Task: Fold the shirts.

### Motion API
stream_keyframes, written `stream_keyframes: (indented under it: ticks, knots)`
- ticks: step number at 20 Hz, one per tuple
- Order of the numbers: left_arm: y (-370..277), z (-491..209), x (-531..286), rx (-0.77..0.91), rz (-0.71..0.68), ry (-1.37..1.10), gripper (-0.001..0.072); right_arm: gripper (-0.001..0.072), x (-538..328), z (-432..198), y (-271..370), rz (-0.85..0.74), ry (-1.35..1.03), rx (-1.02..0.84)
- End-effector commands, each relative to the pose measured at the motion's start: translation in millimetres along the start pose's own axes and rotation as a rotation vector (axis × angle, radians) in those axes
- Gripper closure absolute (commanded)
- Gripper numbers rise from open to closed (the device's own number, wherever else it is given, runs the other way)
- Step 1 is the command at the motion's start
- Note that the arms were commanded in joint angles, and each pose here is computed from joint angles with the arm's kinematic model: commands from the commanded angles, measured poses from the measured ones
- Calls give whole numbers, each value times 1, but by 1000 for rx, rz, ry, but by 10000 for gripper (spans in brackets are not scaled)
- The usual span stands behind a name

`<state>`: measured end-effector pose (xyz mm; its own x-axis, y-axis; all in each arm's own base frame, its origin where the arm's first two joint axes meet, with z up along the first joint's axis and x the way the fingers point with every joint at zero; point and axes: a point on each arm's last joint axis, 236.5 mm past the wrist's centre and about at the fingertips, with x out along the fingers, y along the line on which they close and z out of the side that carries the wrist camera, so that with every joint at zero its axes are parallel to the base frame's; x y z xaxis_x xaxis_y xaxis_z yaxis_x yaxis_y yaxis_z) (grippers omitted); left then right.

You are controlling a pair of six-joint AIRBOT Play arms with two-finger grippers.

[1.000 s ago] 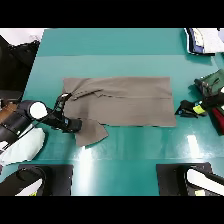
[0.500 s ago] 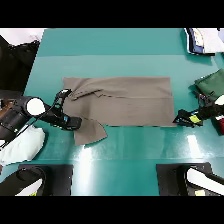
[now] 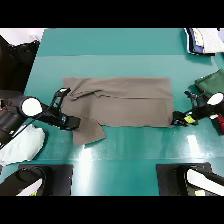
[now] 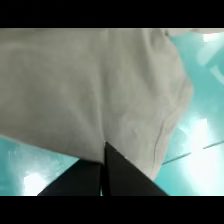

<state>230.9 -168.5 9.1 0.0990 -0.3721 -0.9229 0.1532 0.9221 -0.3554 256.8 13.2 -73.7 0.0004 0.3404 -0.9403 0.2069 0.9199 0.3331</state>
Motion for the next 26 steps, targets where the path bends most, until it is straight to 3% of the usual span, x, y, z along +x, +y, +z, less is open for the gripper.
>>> stream_keyframes:
  ticks: [1,9,16,22,26]
  knots:
    - [-9,-11,-29,23,-14,-23,678,697,-32,-22,6,25,-6,-6]
    - [-59,-33,-60,104,-123,-62,677,697,-92,-35,8,26,-209,33]
    - [-8,67,-85,95,117,-485,677,697,-119,37,26,124,-358,44]
    - [-6,110,-66,101,137,-563,677,697,-129,104,14,124,-363,54]
    - [31,132,-61,-81,150,-591,677,697,-115,135,28,126,-332,1]
